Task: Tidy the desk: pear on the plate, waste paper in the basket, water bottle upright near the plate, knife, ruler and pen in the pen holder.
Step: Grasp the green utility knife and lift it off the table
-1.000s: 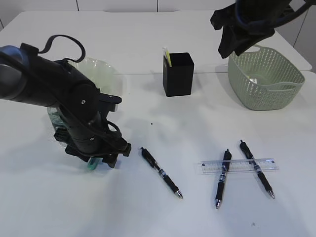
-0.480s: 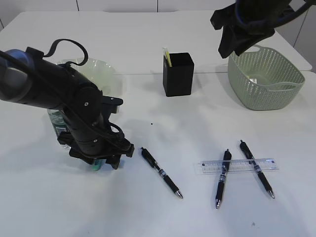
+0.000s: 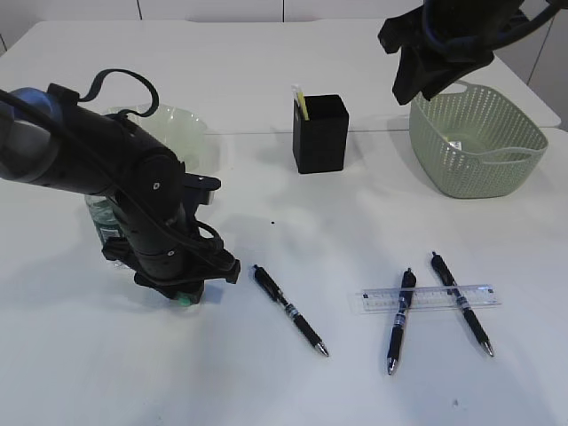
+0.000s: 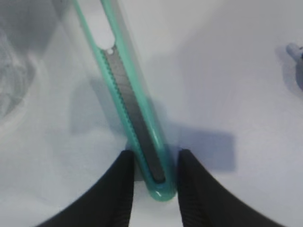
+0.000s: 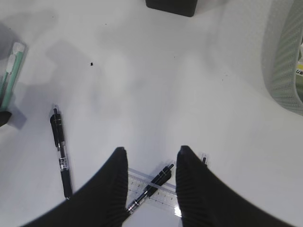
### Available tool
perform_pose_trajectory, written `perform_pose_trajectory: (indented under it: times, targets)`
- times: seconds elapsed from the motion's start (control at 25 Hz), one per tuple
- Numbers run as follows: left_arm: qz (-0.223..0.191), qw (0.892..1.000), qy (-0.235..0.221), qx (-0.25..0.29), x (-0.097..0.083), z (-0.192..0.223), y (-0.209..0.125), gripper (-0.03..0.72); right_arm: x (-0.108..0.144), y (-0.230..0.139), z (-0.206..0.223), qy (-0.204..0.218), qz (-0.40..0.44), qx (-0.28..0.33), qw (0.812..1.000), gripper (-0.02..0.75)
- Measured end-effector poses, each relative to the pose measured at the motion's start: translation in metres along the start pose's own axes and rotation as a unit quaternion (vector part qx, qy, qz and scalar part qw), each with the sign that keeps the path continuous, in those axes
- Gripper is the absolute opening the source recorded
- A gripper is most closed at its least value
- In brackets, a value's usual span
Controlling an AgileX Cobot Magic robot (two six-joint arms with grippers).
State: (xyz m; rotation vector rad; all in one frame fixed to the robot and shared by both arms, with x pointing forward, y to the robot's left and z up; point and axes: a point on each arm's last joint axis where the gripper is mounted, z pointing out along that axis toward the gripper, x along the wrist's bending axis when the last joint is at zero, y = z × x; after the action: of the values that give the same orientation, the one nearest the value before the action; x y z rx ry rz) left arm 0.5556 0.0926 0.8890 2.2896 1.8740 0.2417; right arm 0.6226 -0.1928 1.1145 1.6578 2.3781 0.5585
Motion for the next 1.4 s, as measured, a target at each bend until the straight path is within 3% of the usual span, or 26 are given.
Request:
perform_pose_trajectory:
  times: [0.4,1.4]
  targets:
    - [0.002,1.000,0.003,0.002,0.0005,0.0000,-0.0003,0.125,0.0000,0.0000,0.0000,0.000,0.000,0.000,1.000,0.259]
    - [0.013,1.000,0.011,-0.006,0.0029,-0.0082,0.0010,0.095,0.0000,0.0000,0.0000,0.000,0.000,0.000,1.000,0.259]
